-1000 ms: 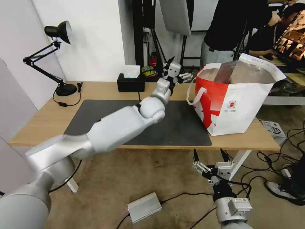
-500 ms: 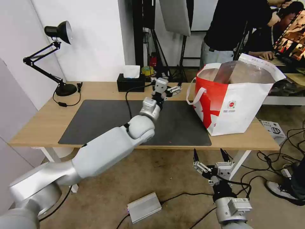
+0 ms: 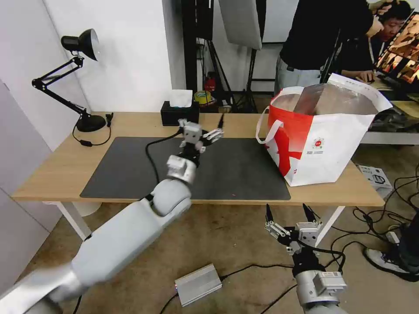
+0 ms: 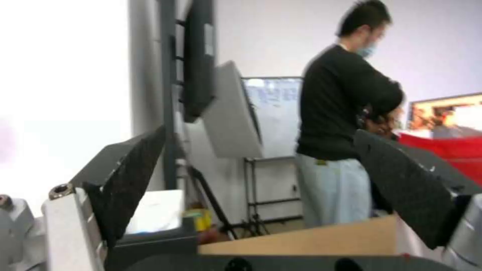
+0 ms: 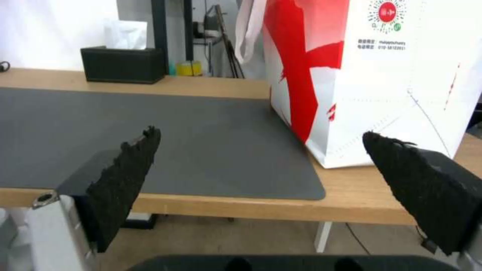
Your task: Pick up the trash from the table and place it into the takeout bag.
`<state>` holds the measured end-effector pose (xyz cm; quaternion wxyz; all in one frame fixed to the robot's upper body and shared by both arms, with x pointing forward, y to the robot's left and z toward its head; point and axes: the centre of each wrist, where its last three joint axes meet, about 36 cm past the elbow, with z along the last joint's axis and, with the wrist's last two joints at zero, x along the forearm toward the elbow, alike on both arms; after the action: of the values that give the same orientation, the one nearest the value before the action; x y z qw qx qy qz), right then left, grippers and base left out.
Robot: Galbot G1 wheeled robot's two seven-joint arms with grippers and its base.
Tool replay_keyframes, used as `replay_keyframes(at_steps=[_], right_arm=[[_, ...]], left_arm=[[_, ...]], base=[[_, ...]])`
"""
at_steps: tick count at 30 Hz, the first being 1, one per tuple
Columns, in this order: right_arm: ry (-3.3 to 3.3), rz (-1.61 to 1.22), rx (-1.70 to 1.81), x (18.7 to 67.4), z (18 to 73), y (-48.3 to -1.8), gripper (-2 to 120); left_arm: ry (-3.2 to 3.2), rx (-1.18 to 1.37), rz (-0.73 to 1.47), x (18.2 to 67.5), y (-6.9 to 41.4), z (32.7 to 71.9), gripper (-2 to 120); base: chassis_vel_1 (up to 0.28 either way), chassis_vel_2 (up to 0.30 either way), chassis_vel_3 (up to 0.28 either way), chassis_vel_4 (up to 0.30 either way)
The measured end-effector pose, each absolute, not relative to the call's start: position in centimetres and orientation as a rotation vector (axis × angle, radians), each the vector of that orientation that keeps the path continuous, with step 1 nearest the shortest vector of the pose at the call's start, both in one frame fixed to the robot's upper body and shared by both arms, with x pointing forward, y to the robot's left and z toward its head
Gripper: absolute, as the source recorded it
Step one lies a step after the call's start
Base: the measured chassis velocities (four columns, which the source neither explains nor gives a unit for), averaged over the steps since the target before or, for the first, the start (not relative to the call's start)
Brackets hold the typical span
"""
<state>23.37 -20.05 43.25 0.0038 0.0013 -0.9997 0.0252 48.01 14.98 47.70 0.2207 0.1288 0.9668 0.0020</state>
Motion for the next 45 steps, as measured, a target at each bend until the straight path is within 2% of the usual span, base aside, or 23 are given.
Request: replay_keyframes(at_steps=[11,27,36,45], right_arm=[[-3.133,0.079,0.005,23.4,43.2,-20.0,100],[-3.133,0.079,0.005,23.4,43.2,-20.0,100],[-3.133,0.079,0.005,23.4,43.2,-20.0,100],[-3.133,0.079,0.005,23.4,43.2,-20.0,100]], left_arm=[[2.706,0.154,0.030,40.3,21.4,44.5,100],[2.753,-0.069,0.107,30.2,21.4,37.8,100],[2.759,-0.126,0.162,27.4,21.0,36.2,100],[2.753,-0.145,0.188,26.6,20.6,35.3,100]], base=[[0.000,0.000,0.000,0.000],[0.000,0.000,0.000,0.000],[0.000,0.000,0.000,0.000],[0.000,0.000,0.000,0.000]])
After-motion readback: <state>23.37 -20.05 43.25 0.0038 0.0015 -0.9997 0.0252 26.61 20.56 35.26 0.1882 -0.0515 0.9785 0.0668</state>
